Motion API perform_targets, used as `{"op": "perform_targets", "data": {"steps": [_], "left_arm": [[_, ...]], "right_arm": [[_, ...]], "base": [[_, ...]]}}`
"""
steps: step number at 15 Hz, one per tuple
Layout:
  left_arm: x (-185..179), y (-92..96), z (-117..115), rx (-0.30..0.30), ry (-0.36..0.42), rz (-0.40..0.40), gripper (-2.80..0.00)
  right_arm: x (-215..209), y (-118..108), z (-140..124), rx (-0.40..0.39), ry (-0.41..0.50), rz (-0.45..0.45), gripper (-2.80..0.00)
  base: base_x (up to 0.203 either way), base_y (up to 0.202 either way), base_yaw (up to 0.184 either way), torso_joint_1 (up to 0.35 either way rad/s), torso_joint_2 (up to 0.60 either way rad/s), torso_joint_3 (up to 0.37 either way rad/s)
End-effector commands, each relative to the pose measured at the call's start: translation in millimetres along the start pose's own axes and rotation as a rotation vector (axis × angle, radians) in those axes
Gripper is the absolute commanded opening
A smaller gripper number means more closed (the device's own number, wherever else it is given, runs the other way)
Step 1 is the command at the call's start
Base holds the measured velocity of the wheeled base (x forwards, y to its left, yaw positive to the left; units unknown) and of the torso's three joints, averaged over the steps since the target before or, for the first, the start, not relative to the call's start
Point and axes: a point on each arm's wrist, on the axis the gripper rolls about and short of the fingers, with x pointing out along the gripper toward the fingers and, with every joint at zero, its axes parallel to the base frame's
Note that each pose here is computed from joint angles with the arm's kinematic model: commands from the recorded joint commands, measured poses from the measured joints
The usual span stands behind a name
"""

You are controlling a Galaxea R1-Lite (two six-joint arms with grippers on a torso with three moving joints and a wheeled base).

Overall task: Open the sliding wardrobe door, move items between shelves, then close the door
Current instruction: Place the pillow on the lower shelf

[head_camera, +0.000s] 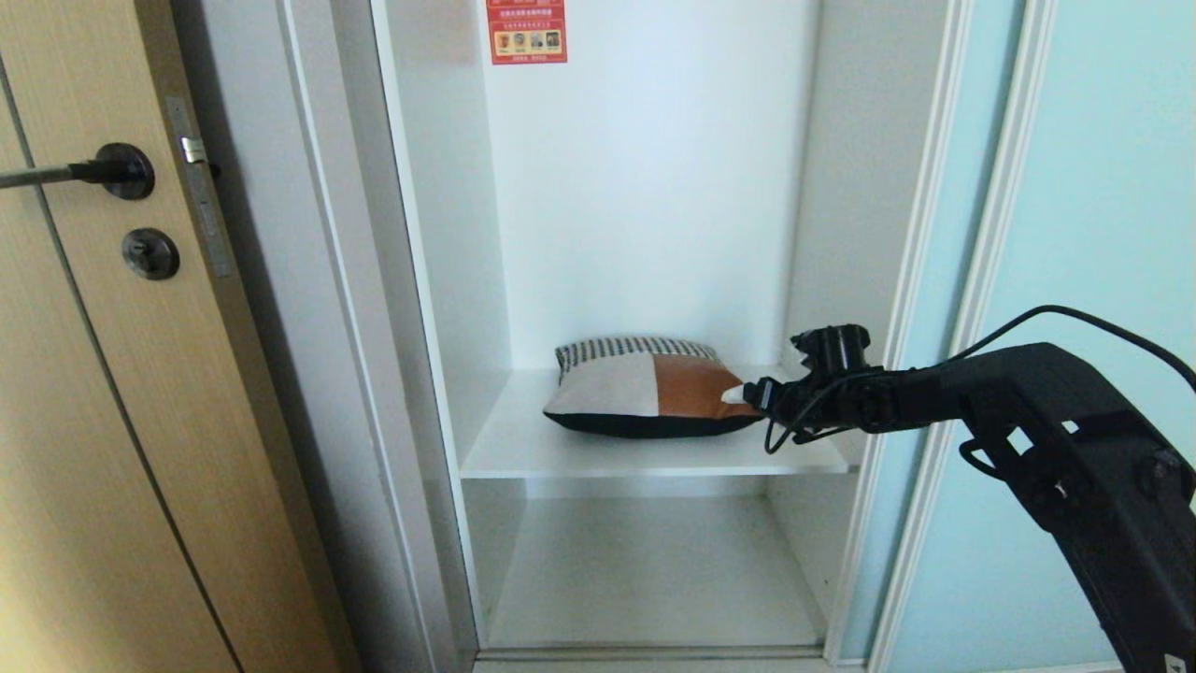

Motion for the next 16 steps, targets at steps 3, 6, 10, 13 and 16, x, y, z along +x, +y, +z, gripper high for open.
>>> {"op": "perform_targets", "data": {"steps": [3, 6, 10, 13, 16], "left_arm": [[0, 0.0, 0, -0.001, 0.0, 0.002, -2.8], [0, 0.0, 0, 0.0, 0.0, 0.002, -2.8], [0, 0.0, 0, -0.001, 0.0, 0.001, -2.8], [0, 0.0, 0, -0.001, 0.0, 0.002, -2.8], [0, 0.0, 0, 0.0, 0.0, 0.001, -2.8]], "right_arm": [[22, -20, -19, 0.002, 0.008, -0.003, 0.0], [30, -24, -24, -0.018, -0.017, 0.011, 0.0], [31, -24, -24, -0.029, -0.029, 0.018, 0.0], [31, -22, -21, -0.032, -0.054, 0.026, 0.0], [25, -18, -13, -0.034, -0.089, 0.014, 0.0]], "base": [[0.0, 0.0, 0.0, 0.0, 0.0, 0.0], [0.0, 0.0, 0.0, 0.0, 0.0, 0.0], [0.0, 0.0, 0.0, 0.0, 0.0, 0.0], [0.0, 0.0, 0.0, 0.0, 0.0, 0.0], [0.0, 0.0, 0.0, 0.0, 0.0, 0.0]]}}
